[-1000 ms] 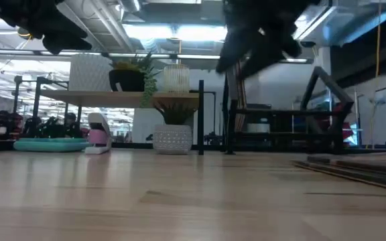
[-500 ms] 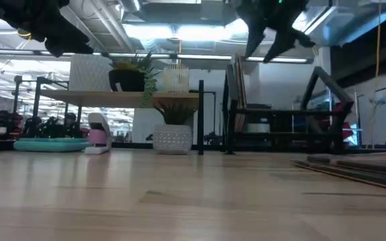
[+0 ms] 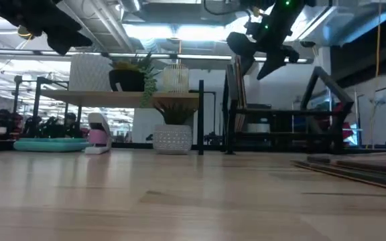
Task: Stock shelves
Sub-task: Remove the brown book from the bookshelf
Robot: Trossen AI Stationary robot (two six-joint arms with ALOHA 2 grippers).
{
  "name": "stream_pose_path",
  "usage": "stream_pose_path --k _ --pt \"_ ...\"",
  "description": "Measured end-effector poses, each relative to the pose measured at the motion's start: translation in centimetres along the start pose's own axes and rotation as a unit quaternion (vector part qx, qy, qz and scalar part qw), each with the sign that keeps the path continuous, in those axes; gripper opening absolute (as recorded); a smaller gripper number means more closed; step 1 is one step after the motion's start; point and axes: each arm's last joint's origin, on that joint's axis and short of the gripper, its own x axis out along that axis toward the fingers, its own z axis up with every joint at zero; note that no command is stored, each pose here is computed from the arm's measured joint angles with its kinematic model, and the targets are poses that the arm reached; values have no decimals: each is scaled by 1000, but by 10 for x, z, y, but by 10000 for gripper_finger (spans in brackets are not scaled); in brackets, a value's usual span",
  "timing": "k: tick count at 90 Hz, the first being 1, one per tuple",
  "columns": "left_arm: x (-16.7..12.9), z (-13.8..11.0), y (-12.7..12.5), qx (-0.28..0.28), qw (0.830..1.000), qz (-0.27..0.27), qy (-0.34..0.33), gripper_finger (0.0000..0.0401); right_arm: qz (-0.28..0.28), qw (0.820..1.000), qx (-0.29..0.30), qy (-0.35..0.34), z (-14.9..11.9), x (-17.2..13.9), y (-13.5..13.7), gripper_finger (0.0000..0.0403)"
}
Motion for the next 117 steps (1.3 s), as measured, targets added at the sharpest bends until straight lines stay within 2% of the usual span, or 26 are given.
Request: stream_pose_path --k 31,41,64,75,88,93,101,117 --pt "0 0 0 1 1000 1 0 237 -28 1000 -3 10 2 19 -5 257" --pt "0 0 0 1 1000 1 0 237 -35 999 -3 11 4 22 -8 243" --pt "0 0 0 2 1000 1 0 237 -45 999 3 17 12 32 -20 162" --pt "0 0 0 2 1000 1 0 237 -27 999 15 25 17 37 -24 119" --pt "0 0 0 2 1000 1 0 237 -11 999 18 27 20 40 -25 38" --pt "0 0 0 2 1000 1 0 237 -7 1000 3 28 21 37 -25 14" --pt "0 0 0 2 1000 1 0 237 -7 999 -19 32 21 27 -19 11" --pt "0 0 0 2 1000 1 0 237 -20 995 -69 62 26 -24 -7 5"
